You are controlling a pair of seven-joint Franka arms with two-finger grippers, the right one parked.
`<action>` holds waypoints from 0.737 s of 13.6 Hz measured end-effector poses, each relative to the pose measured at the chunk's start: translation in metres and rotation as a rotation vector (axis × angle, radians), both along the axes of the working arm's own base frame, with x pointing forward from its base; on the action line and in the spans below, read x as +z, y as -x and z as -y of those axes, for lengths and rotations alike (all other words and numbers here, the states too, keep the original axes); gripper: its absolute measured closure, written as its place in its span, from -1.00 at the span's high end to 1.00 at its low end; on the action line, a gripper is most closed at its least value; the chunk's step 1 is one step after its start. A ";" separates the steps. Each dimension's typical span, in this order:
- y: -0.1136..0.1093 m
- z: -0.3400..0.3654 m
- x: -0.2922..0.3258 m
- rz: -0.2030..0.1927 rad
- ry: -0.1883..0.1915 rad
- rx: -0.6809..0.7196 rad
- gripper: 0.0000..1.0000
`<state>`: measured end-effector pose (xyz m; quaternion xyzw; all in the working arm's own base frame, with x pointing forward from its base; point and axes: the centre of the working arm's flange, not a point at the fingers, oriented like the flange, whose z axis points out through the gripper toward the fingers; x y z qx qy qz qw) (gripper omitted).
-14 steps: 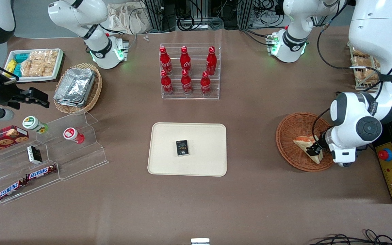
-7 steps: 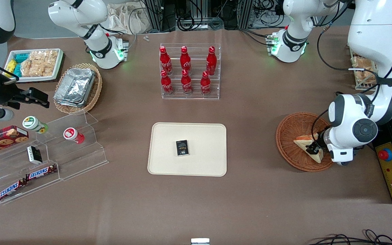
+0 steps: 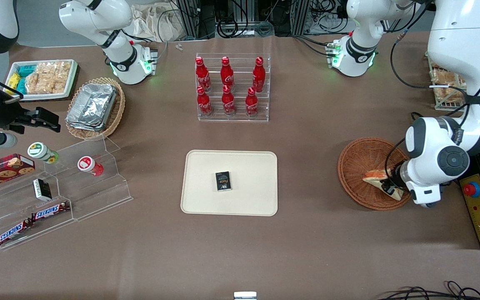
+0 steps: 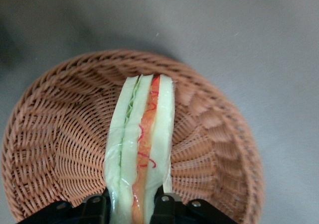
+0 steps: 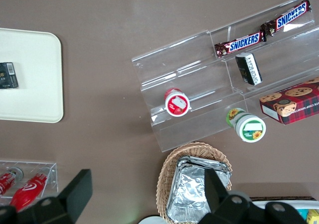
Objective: Place sandwich from basket to tray
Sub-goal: 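Lift the sandwich and carry it over the cream tray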
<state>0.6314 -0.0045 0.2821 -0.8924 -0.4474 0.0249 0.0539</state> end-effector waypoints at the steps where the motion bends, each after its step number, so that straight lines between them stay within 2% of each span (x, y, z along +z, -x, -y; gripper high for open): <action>1: -0.007 -0.001 0.018 -0.007 -0.005 0.005 -0.53; 2: -0.015 -0.001 0.042 -0.017 -0.008 0.009 -0.62; 4: -0.031 0.016 0.106 -0.029 -0.003 -0.004 -0.62; 6: -0.036 0.050 0.170 -0.029 0.018 -0.054 -0.62; 8: -0.035 0.094 0.215 0.007 0.059 -0.195 -0.62; 10: -0.030 0.143 0.233 0.036 0.108 -0.366 -0.62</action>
